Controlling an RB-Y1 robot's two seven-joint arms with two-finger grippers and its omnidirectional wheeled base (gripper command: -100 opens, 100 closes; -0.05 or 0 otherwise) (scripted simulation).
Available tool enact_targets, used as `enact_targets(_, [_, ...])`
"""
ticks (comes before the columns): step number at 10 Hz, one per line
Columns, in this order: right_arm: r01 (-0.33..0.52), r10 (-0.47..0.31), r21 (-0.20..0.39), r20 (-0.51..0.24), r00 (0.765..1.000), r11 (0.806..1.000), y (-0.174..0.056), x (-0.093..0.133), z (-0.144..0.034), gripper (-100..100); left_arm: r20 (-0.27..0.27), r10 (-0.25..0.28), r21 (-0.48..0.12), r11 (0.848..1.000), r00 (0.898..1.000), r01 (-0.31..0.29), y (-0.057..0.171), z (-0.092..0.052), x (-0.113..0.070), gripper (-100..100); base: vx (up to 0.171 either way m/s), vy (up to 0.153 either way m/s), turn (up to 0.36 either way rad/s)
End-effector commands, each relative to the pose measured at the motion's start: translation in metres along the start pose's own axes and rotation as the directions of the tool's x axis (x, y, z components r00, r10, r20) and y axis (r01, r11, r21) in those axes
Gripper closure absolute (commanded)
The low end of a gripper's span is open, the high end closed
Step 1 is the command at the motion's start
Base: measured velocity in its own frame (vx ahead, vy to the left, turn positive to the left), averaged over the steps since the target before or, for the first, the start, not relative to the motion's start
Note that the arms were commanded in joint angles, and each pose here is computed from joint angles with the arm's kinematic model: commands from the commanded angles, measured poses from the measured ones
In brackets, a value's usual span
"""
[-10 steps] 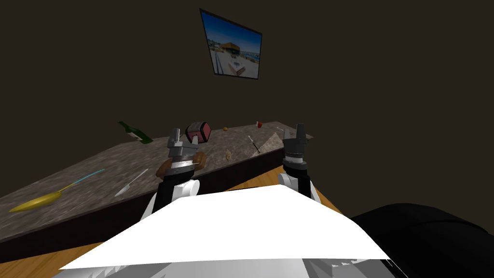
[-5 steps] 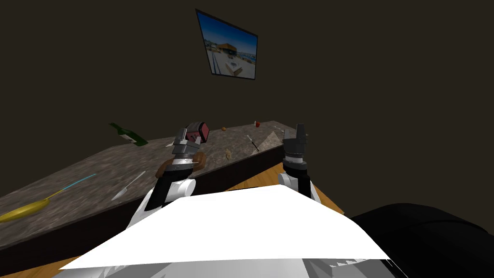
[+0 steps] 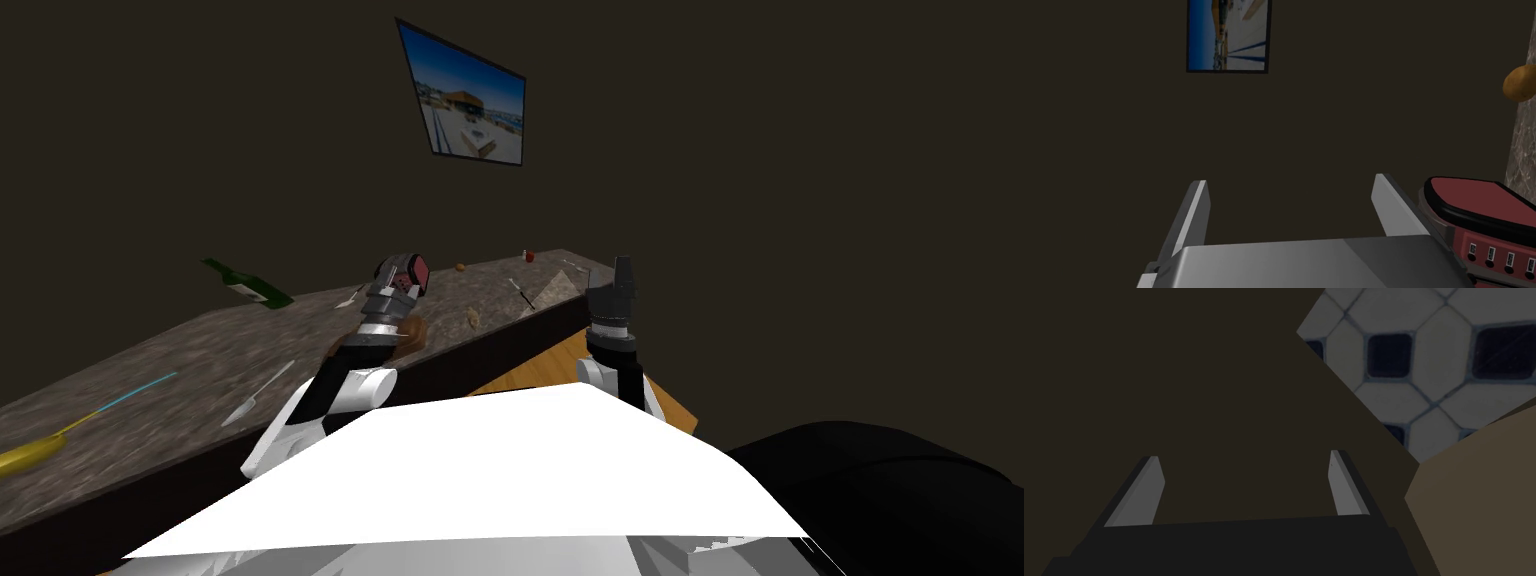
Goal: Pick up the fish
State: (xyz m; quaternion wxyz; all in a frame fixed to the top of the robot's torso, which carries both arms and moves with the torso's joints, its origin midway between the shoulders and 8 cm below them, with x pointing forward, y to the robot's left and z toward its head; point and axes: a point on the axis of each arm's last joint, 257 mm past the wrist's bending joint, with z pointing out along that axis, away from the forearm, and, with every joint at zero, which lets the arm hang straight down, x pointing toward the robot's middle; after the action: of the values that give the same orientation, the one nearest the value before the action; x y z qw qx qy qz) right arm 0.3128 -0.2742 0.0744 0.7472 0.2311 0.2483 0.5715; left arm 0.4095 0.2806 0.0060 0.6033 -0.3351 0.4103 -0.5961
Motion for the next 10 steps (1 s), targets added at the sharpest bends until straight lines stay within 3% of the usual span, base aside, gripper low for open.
enact_targets(1, [0.0, 0.0, 0.0, 0.0, 1.0, 1.0, 0.0, 0.0, 0.0, 0, -0.019, 0.003, -0.043, 0.999, 1.0, -0.004, 0.01, 0.006, -0.004, -100, -0.052, 0.067, -0.233])
enact_targets(6, [0.0, 0.0, 0.0, 0.0, 1.0, 1.0, 0.0, 0.0, 0.0, 0, -0.076, 0.041, -0.146, 0.988, 0.996, -0.052, 0.031, 0.014, -0.009, -100, -0.038, 0.049, -0.1])
enact_targets(10, [0.0, 0.0, 0.0, 0.0, 1.0, 1.0, 0.0, 0.0, 0.0, 0, -0.121, 0.063, -0.24, 0.966, 0.991, -0.091, 0.051, 0.02, -0.016, -100, -0.032, 0.045, -0.13])
